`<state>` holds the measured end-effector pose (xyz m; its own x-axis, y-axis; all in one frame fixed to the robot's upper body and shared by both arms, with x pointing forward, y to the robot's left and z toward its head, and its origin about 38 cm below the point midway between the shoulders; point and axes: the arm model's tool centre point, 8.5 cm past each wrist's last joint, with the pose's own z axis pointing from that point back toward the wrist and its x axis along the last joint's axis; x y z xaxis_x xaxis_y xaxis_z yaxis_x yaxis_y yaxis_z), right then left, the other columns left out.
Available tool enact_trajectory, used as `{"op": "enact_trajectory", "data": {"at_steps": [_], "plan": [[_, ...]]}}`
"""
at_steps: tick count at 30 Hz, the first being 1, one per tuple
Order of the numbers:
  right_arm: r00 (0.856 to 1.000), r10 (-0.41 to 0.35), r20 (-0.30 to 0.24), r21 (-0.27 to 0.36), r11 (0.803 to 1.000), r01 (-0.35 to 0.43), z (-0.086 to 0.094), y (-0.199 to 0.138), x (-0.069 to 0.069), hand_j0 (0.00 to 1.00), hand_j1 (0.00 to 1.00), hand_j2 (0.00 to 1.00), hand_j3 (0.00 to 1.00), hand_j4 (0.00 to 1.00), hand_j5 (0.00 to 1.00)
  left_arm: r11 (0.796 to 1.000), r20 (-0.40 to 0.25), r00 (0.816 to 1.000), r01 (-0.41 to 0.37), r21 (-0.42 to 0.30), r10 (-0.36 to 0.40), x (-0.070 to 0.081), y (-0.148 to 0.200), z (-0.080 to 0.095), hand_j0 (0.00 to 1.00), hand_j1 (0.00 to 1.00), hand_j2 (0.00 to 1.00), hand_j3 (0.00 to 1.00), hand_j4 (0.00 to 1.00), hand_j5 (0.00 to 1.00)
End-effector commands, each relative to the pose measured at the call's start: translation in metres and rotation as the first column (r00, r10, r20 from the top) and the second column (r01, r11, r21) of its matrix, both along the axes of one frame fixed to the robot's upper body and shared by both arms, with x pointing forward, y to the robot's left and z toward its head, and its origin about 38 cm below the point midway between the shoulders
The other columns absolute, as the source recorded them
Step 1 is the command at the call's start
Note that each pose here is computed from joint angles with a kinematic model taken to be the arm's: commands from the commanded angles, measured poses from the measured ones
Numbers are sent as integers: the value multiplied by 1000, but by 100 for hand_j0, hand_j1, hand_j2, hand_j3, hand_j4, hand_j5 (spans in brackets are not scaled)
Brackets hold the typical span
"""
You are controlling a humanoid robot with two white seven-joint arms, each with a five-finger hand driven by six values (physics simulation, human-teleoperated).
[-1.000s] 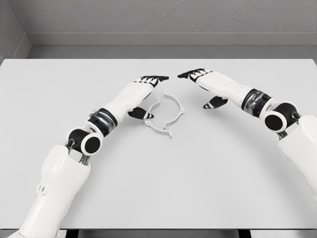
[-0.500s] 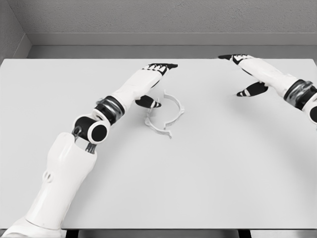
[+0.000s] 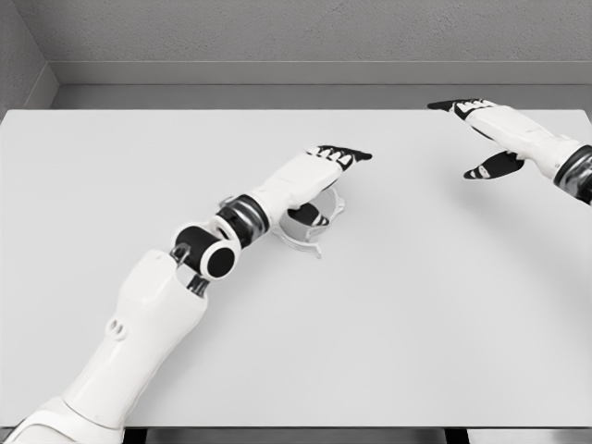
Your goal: Assemble PVC drainage pipe clamps
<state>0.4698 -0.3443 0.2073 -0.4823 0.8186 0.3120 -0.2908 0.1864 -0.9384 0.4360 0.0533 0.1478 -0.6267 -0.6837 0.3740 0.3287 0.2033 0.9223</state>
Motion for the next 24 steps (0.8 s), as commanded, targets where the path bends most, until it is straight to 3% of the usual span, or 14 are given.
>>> {"op": "enact_trajectory", "data": {"at_steps": [1, 18, 24], "plan": [[1000, -3, 1, 4, 1000, 3, 1, -1, 0, 100, 100, 100, 100, 100, 100, 1000, -10, 1000, 15, 8, -15, -3, -5, -5, 100, 100, 100, 100, 100, 100], [1000, -3, -1, 2, 1000, 3, 0, -1, 0, 100, 100, 100, 100, 100, 100, 999, -53, 999, 8, 39, -6, -7, 5, -27, 100, 100, 100, 100, 100, 100], [1000, -3, -1, 2, 1000, 3, 0, -1, 0, 100, 100, 100, 100, 100, 100, 999, -47, 999, 6, 40, -4, -8, 8, -26, 100, 100, 100, 100, 100, 100]]}}
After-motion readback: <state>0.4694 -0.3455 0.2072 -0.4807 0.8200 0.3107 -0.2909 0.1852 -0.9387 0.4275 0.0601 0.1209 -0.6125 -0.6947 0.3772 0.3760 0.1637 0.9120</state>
